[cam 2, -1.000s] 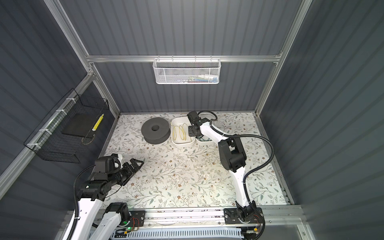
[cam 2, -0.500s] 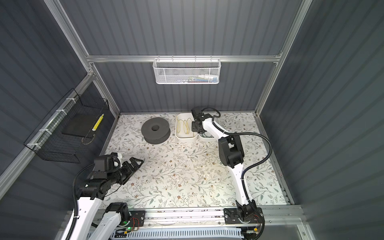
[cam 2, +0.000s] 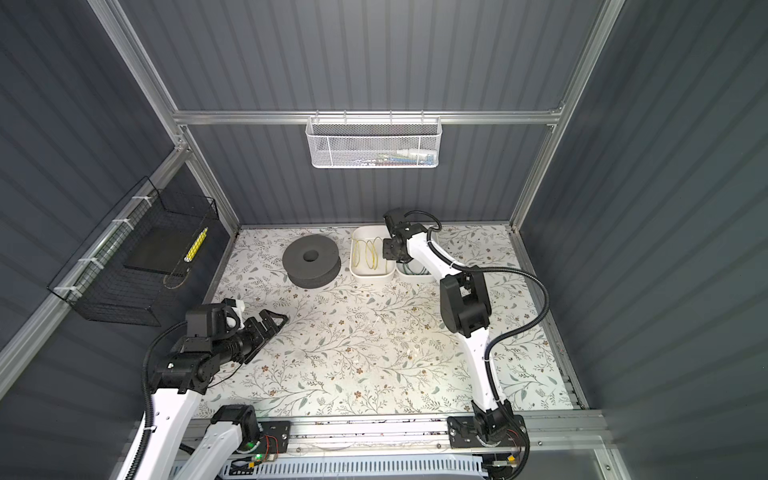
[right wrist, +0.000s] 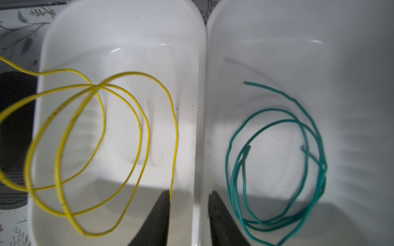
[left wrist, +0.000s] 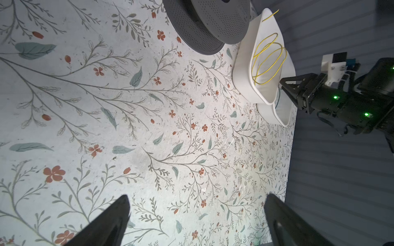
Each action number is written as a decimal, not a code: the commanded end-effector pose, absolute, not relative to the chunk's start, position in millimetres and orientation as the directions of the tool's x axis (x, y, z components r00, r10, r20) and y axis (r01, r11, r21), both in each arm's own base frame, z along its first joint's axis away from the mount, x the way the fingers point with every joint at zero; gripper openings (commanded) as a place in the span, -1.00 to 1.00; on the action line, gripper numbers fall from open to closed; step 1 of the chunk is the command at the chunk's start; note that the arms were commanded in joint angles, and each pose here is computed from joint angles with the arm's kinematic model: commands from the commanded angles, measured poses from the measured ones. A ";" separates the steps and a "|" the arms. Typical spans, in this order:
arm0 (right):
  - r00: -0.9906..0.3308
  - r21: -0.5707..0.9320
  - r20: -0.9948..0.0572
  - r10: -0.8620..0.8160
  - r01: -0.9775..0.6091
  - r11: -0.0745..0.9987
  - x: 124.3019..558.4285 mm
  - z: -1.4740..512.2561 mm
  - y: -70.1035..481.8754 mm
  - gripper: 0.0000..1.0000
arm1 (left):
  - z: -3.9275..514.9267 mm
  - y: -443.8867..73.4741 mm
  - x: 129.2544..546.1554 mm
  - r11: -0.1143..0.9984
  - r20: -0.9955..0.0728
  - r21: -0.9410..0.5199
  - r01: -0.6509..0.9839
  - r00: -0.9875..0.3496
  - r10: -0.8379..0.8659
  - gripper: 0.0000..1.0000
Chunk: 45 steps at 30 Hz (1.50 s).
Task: Wrap the cables
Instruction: 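Push both white trays farther from the robot with the right gripper, then withdraw the right gripper while the left gripper moves toward the grey spool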
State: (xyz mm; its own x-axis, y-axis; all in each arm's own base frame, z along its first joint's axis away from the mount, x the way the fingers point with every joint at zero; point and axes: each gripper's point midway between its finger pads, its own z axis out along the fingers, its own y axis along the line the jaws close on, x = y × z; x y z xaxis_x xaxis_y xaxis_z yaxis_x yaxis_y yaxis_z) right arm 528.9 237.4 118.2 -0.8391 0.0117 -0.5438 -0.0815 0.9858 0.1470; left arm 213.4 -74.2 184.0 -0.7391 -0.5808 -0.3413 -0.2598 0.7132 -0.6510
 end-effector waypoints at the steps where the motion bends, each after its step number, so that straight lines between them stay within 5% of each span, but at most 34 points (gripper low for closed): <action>1: -0.794 0.158 -0.607 0.011 -0.108 0.981 525.1 170.9 233.4 -0.26 | 199.3 -71.2 220.2 0.728 -0.388 -0.646 -0.231 -0.722 -0.573 0.99; 9: -0.732 0.316 -0.673 0.106 -0.155 0.936 473.2 228.9 228.5 -0.22 | 207.9 -53.6 245.6 0.710 -0.461 -0.652 -0.267 -0.604 -0.650 0.90; 14: -0.636 0.606 -0.700 0.324 -0.289 0.741 391.4 245.0 229.5 -0.09 | 204.9 -52.2 268.3 0.611 -0.452 -0.756 -0.237 -0.486 -0.748 0.89; 21: -0.598 0.607 -0.713 0.367 -0.263 0.750 323.2 226.5 186.9 -0.02 | 193.3 -70.9 301.1 0.602 -0.447 -0.785 -0.147 -0.538 -0.714 0.99; 28: -0.459 0.630 -0.731 0.505 -0.172 0.757 299.5 212.1 143.5 0.00 | 183.7 -73.5 336.8 0.637 -0.482 -0.761 -0.121 -0.552 -0.681 0.84; 36: -0.551 0.639 -0.706 0.446 -0.222 0.737 286.3 197.9 158.4 0.07 | 178.7 -101.1 380.9 0.528 -0.446 -0.848 0.039 -0.591 -0.672 0.53; 45: -0.563 0.631 -0.706 0.429 -0.226 0.742 286.2 200.2 159.4 0.08 | 132.9 -74.7 405.9 0.507 -0.402 -0.861 -0.031 -0.569 -0.718 0.48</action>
